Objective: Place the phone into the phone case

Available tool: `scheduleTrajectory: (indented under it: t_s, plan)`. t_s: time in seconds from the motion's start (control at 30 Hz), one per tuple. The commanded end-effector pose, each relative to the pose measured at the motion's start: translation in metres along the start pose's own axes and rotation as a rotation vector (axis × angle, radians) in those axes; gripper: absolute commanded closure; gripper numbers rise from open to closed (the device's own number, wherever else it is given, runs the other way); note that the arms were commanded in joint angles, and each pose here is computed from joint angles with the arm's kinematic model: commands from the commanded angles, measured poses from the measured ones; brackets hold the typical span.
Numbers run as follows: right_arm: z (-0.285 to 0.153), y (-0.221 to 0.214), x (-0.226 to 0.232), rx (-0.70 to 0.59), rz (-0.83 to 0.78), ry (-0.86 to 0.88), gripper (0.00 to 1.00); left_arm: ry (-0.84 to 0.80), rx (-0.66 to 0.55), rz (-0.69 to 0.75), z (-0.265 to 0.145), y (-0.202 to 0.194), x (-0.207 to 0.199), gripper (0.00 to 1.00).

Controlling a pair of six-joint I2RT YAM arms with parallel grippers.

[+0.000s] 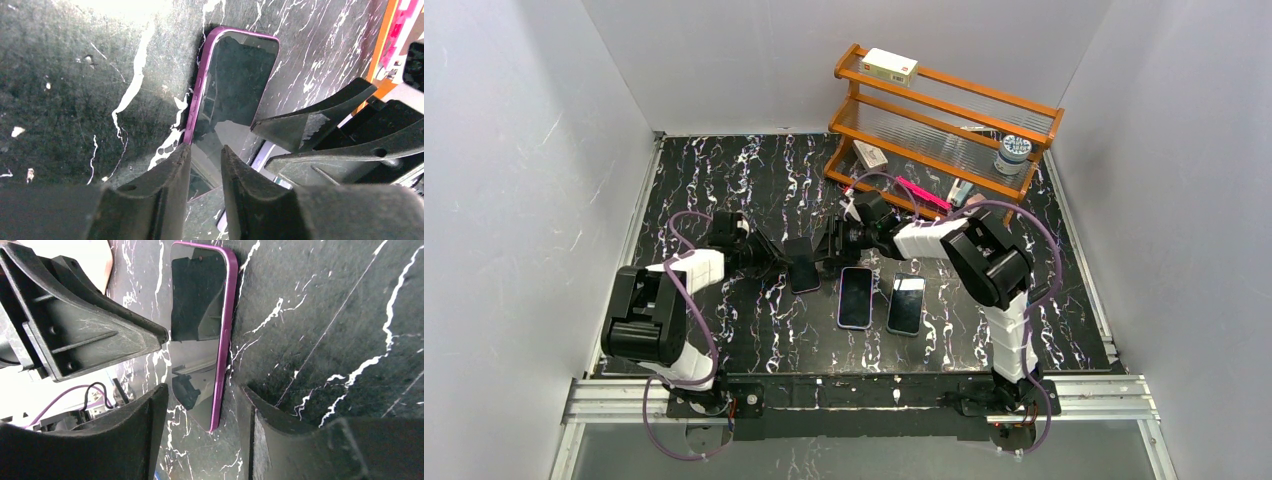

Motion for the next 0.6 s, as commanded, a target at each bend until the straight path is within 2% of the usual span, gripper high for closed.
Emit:
scheduleTrajectory:
  t_s: [0.0, 0.13, 0.23, 0.4, 0.57]
  plan:
    - [0.010, 0.009, -0.001, -0.041, -0.040, 0.000, 0.40, -0.013, 0.001, 0.024, 0.006, 0.006, -0.001, 0.76]
    - [0.020, 0.001, -0.006, -0.014, -0.039, 0.011, 0.41, 0.038, 0.068, 0.034, 0.012, -0.003, 0.013, 0.80]
    - [0.024, 0.001, -0.001, -0.011, -0.048, 0.014, 0.41, 0.067, 0.046, 0.040, 0.010, -0.002, 0.019, 0.82]
    - [0.032, 0.005, 0.008, -0.015, -0.074, 0.006, 0.37, 0.080, 0.135, 0.018, 0.014, -0.015, 0.027, 0.82]
    - [0.037, 0.002, 0.013, 0.017, -0.065, 0.051, 0.40, 0.092, 0.155, -0.032, 0.014, -0.019, 0.038, 0.79]
Point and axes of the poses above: each gripper's point midway between its finger pads, its own z axis out along the fingers, its own x axis along the line the jaws close on, y = z × x, the point moved 2 cm from there along -z, back along the fingers, and after that the axes turned 4 degrees about -z, right-handed, at the moved point
